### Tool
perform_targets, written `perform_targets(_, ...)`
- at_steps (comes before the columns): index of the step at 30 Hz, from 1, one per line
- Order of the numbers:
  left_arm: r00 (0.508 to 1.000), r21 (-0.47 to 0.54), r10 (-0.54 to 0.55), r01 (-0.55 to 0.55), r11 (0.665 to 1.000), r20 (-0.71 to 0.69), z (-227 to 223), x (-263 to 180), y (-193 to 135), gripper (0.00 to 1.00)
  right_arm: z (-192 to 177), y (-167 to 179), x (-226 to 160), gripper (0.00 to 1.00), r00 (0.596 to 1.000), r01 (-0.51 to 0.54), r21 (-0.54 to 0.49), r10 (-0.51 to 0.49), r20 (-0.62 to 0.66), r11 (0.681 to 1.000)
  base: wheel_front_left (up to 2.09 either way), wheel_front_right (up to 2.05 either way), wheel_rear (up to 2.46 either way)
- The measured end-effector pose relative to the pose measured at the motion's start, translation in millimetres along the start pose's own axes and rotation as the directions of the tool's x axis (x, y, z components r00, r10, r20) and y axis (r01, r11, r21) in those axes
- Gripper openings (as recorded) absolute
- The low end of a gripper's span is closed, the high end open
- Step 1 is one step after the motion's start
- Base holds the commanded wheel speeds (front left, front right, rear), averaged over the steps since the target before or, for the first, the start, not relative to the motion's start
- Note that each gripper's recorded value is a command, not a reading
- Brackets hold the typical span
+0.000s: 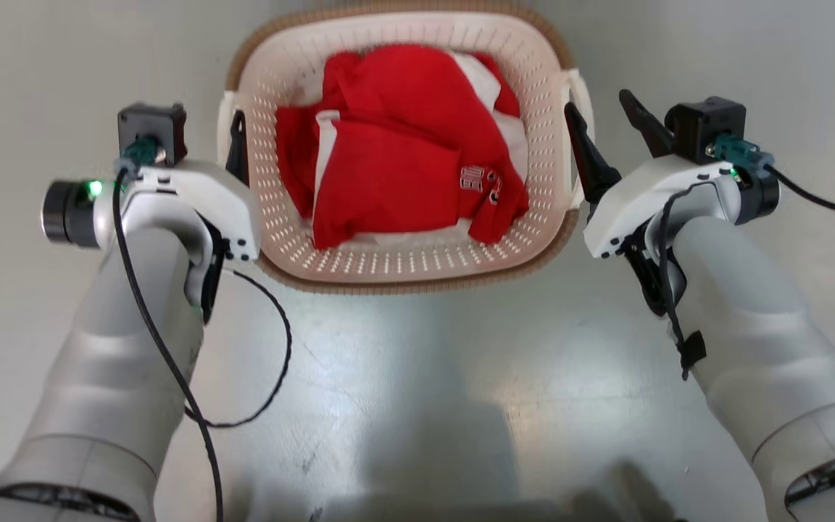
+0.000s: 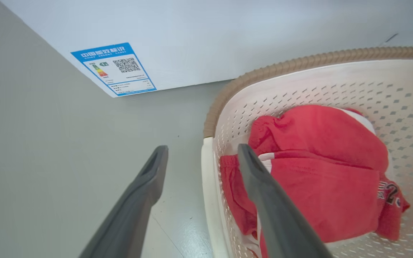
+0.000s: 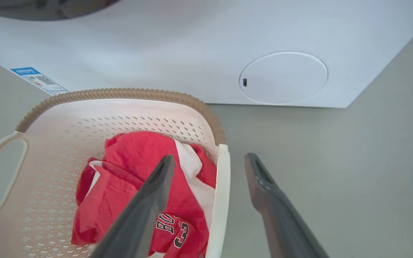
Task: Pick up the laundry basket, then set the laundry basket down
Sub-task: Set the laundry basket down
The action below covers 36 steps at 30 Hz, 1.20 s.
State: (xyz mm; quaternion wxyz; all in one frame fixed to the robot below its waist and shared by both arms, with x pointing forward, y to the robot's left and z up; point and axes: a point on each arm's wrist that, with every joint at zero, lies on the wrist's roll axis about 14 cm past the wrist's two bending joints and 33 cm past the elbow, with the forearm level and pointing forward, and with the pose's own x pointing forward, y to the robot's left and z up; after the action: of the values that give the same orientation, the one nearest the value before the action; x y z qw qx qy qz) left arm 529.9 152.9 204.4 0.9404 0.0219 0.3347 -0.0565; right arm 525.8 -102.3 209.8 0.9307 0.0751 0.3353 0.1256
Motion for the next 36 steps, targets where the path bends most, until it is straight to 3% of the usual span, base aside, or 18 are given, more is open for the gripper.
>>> perform_targets(10,0.989,-0.116,0.046,-0.029,0.993,0.143,48,-55,8,1.0,48,-3,-51,1.0,0.99,0.055,-0.041,-0.049,0.136,0.998,0.0,0.0,0.0)
perform_targets(18,0.957,-0.177,0.097,-0.049,0.983,0.273,81,-124,25,1.0,100,-3,-114,1.0,0.949,0.121,-0.083,-0.091,0.302,0.989,0.0,0.0,0.0)
perform_targets(36,0.862,-0.264,0.223,-0.108,0.958,0.456,88,-246,64,1.0,126,10,-219,1.0,0.872,0.172,-0.126,-0.092,0.481,0.977,0.0,0.0,0.0)
